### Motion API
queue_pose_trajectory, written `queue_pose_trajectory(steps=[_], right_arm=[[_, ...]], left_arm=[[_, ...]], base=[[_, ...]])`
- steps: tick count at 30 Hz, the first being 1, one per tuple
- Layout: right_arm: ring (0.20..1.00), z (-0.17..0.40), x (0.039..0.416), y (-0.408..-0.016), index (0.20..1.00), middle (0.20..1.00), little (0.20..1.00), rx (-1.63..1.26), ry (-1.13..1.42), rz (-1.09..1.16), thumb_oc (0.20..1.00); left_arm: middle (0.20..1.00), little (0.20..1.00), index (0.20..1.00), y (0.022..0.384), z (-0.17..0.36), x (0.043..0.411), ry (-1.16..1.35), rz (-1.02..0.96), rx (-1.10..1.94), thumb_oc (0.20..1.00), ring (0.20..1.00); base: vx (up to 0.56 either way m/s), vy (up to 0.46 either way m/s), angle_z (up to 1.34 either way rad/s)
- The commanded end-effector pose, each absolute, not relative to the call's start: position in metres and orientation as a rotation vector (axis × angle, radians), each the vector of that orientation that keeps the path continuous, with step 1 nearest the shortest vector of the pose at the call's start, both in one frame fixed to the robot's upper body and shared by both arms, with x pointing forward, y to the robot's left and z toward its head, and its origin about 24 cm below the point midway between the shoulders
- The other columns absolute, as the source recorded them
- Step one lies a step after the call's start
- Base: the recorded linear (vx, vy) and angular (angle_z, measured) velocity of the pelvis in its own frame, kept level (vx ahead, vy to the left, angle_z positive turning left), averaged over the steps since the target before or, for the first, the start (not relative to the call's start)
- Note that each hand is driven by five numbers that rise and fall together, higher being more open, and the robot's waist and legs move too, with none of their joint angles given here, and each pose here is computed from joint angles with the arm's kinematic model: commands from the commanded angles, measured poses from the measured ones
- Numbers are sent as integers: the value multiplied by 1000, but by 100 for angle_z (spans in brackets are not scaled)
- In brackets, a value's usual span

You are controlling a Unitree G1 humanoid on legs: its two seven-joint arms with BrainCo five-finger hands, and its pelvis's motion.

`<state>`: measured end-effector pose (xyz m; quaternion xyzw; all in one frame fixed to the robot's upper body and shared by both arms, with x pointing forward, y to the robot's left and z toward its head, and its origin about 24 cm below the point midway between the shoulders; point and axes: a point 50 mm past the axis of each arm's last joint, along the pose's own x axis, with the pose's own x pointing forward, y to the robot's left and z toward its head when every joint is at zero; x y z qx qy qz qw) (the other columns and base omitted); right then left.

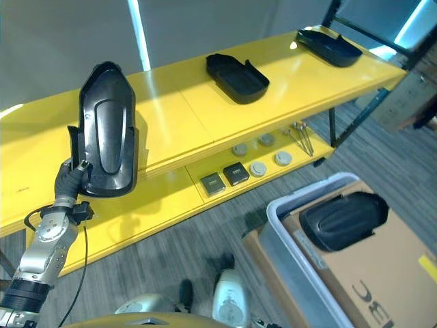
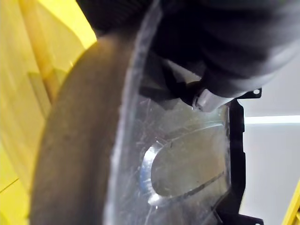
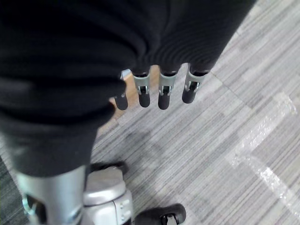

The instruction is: Move parts from the plastic box to the shelf.

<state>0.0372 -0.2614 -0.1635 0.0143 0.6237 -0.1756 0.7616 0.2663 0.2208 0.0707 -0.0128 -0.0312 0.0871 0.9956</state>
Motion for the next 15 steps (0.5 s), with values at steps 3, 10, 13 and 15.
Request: queue_pose_trajectory(steps=[3,10,13,15], right_arm=[[1000,-163,33,-267,1000,1000,1000,-39,1395,-351,1000],[1000,-159,22,-278,1000,1000,1000,7,1402,-440,1000],[1000,-158,18,-282,1000,1000,1000,1,1409,-457,1000],[1000,-158,20,-283,1000,1000,1000,-4,1410,-452,1000]], left_arm=[[200,200,200,220,117,265,-277,143,-27,200,200],[200,200,200,196,106,273,-175,117,-98,200,200],[200,200,200,195,102,278,-157,127,-33,200,200],[200,200,200,197,102,278,-159,143,-4,200,200]], base=[[249,-338,99],[149,-323,87],[55,-92,114],[52,-15,-12]])
